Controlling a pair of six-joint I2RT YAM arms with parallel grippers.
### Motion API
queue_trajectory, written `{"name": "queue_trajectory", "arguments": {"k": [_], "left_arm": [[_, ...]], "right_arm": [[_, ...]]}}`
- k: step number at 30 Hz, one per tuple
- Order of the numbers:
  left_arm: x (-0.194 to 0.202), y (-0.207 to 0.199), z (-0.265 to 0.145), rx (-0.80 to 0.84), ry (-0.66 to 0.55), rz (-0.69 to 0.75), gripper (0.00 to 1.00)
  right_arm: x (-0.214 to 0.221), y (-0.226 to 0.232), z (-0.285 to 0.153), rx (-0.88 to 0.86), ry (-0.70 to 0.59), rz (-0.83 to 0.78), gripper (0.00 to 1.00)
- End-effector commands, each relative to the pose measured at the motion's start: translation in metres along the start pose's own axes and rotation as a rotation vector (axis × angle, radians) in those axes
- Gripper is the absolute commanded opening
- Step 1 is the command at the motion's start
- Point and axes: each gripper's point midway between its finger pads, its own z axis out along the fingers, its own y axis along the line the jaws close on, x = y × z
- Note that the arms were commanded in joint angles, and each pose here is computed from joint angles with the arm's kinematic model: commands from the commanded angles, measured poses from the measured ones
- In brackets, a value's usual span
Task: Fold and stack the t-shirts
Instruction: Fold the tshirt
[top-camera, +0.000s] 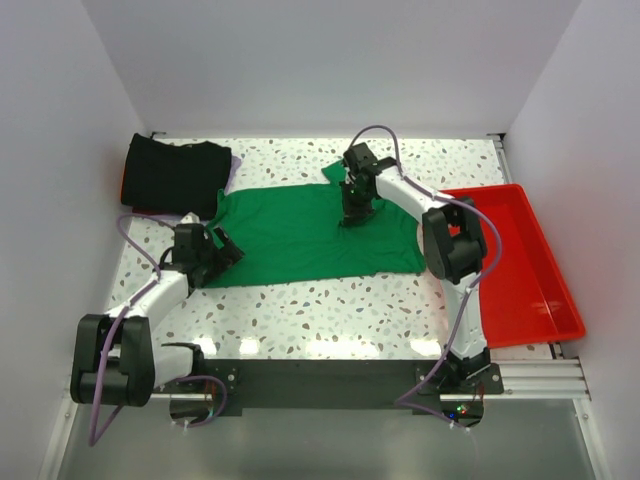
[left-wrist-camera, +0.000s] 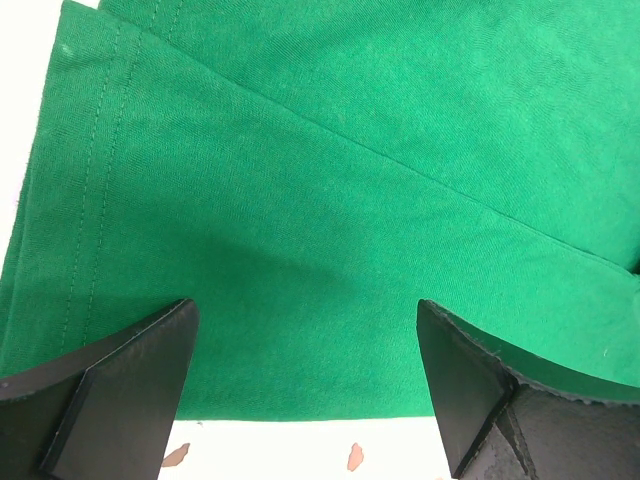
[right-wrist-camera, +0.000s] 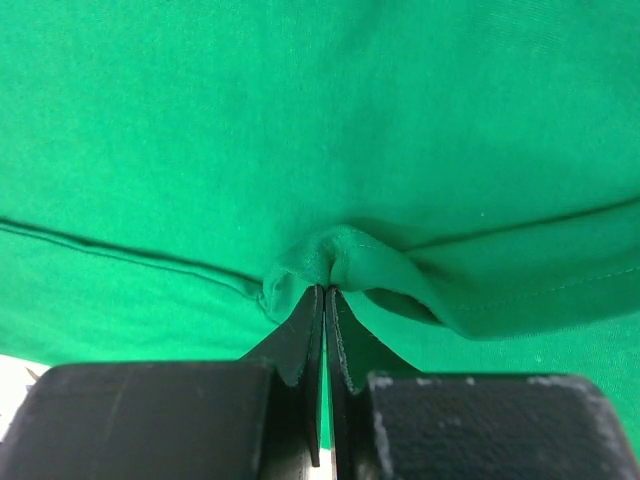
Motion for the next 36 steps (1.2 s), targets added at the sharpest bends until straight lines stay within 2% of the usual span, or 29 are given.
{"name": "queue_trajectory", "arguments": {"k": [1, 5, 9, 13, 14, 17, 21, 25, 27, 36], "left_arm": [[0.011, 0.010, -0.004, -0.028, 0.032, 0.013, 0.96], [0.013, 0.011, -0.004, -0.031, 0.037, 0.014, 0.96], [0.015, 0.012, -0.004, -0.031, 0.039, 0.014, 0.96], [0.013, 0.012, -0.004, -0.030, 0.034, 0.017, 0.96], [0.013, 0.012, -0.005, -0.030, 0.034, 0.020, 0.96], [0.011, 0.012, -0.005, -0.040, 0.030, 0.029, 0.96], [-0.005, 0.005, -0.012, -0.039, -0.012, 0.039, 0.96], [-0.024, -0.008, -0.020, -0.012, -0.071, 0.047, 0.96], [-0.030, -0.013, -0.020, 0.001, -0.084, 0.052, 0.96], [-0.011, -0.017, 0.000, 0.033, -0.012, 0.024, 0.95]], "right_arm": [[-0.012, 0.010, -0.007, -0.014, -0.021, -0.032, 0.02], [-0.017, 0.018, -0.005, -0.031, -0.025, -0.040, 0.04], [-0.019, 0.028, -0.009, -0.065, -0.034, -0.038, 0.15], [-0.026, 0.045, -0.022, -0.146, -0.057, -0.036, 0.34], [-0.029, 0.049, -0.026, -0.162, -0.064, -0.039, 0.42], [-0.031, 0.057, -0.043, -0.197, -0.078, -0.044, 0.57], [-0.025, 0.047, -0.067, -0.158, -0.106, -0.056, 0.66], [-0.005, 0.025, -0.090, -0.109, -0.119, -0.044, 0.68], [0.012, 0.004, -0.083, -0.076, -0.088, -0.002, 0.68], [0.053, -0.055, -0.082, -0.014, -0.052, 0.118, 0.68]]}}
